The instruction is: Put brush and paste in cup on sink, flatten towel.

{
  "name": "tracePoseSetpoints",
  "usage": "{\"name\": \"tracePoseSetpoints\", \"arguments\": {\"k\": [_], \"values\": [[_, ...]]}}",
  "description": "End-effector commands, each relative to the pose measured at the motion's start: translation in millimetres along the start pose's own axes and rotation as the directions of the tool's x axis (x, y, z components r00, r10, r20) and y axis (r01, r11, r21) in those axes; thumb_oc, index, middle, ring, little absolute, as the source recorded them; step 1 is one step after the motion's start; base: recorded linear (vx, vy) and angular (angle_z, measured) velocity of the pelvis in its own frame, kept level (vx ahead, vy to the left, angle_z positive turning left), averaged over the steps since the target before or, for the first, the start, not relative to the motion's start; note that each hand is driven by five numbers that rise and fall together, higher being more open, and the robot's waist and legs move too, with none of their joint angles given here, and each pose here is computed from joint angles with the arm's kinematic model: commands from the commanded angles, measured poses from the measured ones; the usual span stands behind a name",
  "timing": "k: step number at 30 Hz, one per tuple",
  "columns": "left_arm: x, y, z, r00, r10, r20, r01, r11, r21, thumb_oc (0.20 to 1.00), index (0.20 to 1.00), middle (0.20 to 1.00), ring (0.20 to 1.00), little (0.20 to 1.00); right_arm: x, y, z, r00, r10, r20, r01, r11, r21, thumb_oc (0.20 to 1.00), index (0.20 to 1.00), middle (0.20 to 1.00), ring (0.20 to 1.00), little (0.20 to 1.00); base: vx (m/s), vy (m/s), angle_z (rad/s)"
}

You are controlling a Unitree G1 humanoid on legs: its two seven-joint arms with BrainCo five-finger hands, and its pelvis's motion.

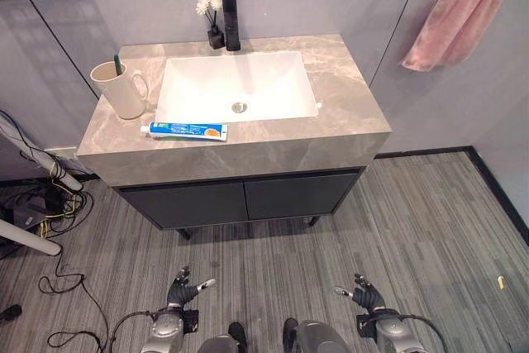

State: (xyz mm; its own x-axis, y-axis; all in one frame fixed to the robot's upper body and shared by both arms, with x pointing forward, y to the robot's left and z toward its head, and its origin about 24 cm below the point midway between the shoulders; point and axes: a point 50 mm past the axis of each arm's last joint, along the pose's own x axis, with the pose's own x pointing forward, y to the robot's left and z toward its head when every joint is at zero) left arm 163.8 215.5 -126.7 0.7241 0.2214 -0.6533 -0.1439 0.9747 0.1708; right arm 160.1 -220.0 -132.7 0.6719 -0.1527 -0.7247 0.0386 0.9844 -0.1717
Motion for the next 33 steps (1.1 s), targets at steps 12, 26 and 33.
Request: {"name": "tracePoseSetpoints", "arguments": {"k": [12,26,33], "values": [[2,-4,12,0.997,-0.031,0.069,0.03,0.999,0.026,1.0,1.0,1.0,1.0,1.0,3,-1,17,0.996,-0.005,0.089,0.006,1.0,-0.009,1.0,1.0,1.0,1.0,1.0,0.01,0.001,0.0],[-4,-7,-3,0.998,-0.065,0.021,0.063,0.996,0.06,1.0,1.0,1.0,1.0,1.0,-1,-3,2,0.999,-0.009,0.031,0.01,1.0,-0.01,1.0,1.0,1.0,1.0,1.0,0.02,-0.027,0.0],[-3,-4,1,0.998,-0.049,0.033,0.049,0.999,-0.009,1.0,1.0,1.0,1.0,1.0,-2,-2,6,0.998,0.001,0.056,0.0,1.0,-0.023,1.0,1.0,1.0,1.0,1.0,-0.02,-0.098,0.01]]}}
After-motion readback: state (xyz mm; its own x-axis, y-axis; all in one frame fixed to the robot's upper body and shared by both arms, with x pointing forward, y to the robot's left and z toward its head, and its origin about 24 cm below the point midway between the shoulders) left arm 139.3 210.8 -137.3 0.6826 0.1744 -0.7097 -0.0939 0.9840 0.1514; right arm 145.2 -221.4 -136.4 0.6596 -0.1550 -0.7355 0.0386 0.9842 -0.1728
